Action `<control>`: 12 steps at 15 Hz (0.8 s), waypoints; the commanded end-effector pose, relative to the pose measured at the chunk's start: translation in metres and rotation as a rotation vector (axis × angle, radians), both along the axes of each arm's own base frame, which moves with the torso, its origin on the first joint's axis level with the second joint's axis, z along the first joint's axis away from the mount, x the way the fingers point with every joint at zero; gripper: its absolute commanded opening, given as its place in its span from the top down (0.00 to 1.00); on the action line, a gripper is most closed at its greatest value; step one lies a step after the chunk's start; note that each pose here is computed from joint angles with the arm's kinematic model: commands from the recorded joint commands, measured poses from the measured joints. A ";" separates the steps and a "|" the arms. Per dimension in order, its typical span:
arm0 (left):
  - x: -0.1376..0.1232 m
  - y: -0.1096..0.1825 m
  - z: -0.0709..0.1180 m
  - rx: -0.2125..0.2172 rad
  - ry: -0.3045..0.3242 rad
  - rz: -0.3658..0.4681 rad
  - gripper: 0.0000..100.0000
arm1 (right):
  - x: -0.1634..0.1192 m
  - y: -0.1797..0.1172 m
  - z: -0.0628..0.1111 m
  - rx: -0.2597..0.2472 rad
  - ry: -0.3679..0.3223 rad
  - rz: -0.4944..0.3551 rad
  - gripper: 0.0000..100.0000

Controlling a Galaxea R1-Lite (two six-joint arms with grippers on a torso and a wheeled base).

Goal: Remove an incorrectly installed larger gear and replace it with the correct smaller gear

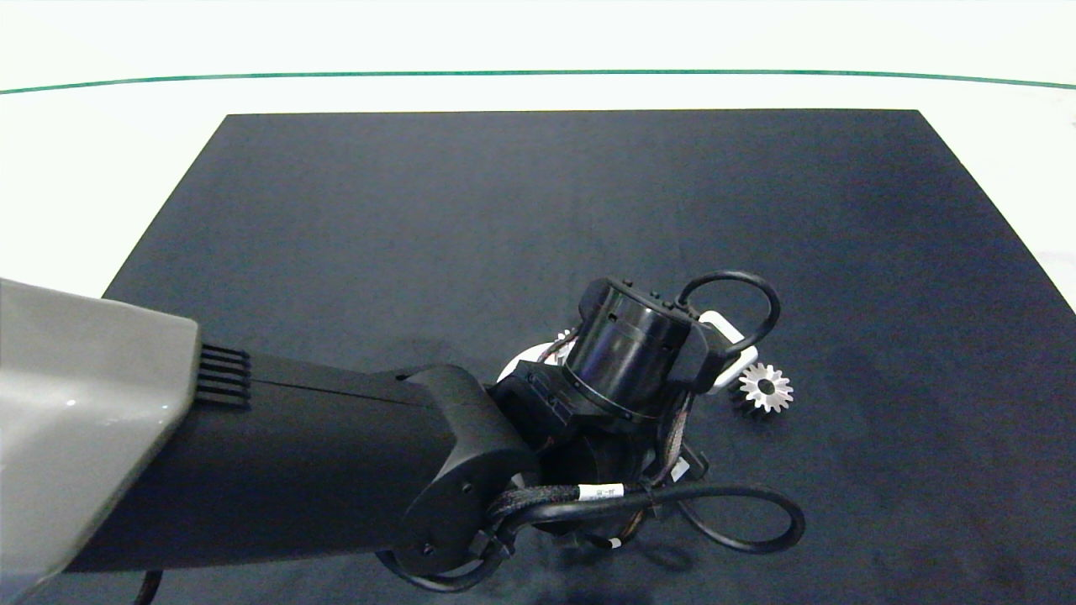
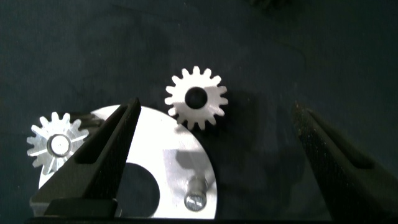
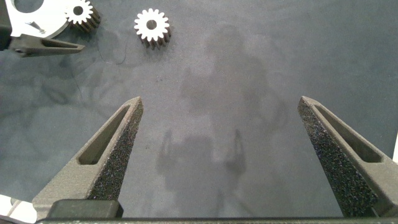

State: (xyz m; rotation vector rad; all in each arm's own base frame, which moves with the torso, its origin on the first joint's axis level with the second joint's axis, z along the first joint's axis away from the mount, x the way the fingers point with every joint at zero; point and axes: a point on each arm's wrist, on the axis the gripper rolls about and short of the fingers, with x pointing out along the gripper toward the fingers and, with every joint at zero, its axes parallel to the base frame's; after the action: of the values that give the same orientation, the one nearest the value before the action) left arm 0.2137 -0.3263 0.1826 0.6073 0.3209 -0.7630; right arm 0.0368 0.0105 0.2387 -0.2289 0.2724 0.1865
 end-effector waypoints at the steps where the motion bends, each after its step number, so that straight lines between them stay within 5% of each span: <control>1: 0.004 -0.004 -0.007 0.013 0.004 0.005 0.00 | 0.000 0.000 0.000 -0.002 0.001 -0.001 0.00; 12: 0.011 -0.013 -0.010 0.008 0.001 0.008 0.02 | 0.000 0.000 0.000 -0.001 0.001 -0.001 0.00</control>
State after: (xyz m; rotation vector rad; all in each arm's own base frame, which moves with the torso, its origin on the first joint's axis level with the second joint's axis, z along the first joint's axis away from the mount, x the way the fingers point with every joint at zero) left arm 0.2245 -0.3387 0.1732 0.6096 0.3276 -0.7573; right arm 0.0367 0.0105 0.2391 -0.2277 0.2710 0.1864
